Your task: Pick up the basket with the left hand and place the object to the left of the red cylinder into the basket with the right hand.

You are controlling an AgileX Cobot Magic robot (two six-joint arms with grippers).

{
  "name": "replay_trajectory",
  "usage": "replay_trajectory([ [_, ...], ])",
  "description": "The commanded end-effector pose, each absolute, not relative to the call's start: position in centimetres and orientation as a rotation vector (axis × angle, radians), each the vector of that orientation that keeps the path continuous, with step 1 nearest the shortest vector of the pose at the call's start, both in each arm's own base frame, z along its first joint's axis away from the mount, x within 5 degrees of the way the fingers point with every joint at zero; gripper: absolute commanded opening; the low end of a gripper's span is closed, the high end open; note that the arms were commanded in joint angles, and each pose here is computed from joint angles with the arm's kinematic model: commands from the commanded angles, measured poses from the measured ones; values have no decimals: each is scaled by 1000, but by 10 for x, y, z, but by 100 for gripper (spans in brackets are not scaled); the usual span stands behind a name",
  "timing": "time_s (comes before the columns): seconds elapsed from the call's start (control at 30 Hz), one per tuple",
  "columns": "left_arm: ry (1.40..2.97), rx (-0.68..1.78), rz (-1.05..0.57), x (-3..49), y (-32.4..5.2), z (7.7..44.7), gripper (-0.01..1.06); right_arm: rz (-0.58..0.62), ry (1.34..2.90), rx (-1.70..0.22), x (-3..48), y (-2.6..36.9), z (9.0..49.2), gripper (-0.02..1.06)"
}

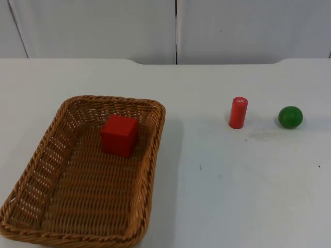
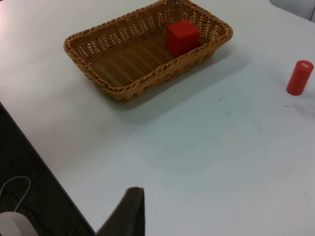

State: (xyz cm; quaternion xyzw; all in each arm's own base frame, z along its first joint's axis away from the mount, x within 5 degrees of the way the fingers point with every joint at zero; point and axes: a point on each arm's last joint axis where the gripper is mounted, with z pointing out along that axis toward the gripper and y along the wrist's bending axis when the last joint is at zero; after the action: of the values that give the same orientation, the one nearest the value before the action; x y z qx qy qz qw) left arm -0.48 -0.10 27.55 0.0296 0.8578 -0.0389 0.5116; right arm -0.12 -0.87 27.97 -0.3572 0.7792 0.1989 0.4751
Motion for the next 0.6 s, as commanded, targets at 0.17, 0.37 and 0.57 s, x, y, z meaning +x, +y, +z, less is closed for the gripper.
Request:
replay_trajectory([
  [0.17,2065,79,-99,-5,-1,274,105,488,1890,-873,-1,-8,280,105],
  [0.37,2065,79,-99,-5,-1,274,105,488,1890,-873,-1,-8,280,105],
  [0.57,2065,79,-99,-5,-1,274,105,487,1890,-873,-1,-8,280,105],
])
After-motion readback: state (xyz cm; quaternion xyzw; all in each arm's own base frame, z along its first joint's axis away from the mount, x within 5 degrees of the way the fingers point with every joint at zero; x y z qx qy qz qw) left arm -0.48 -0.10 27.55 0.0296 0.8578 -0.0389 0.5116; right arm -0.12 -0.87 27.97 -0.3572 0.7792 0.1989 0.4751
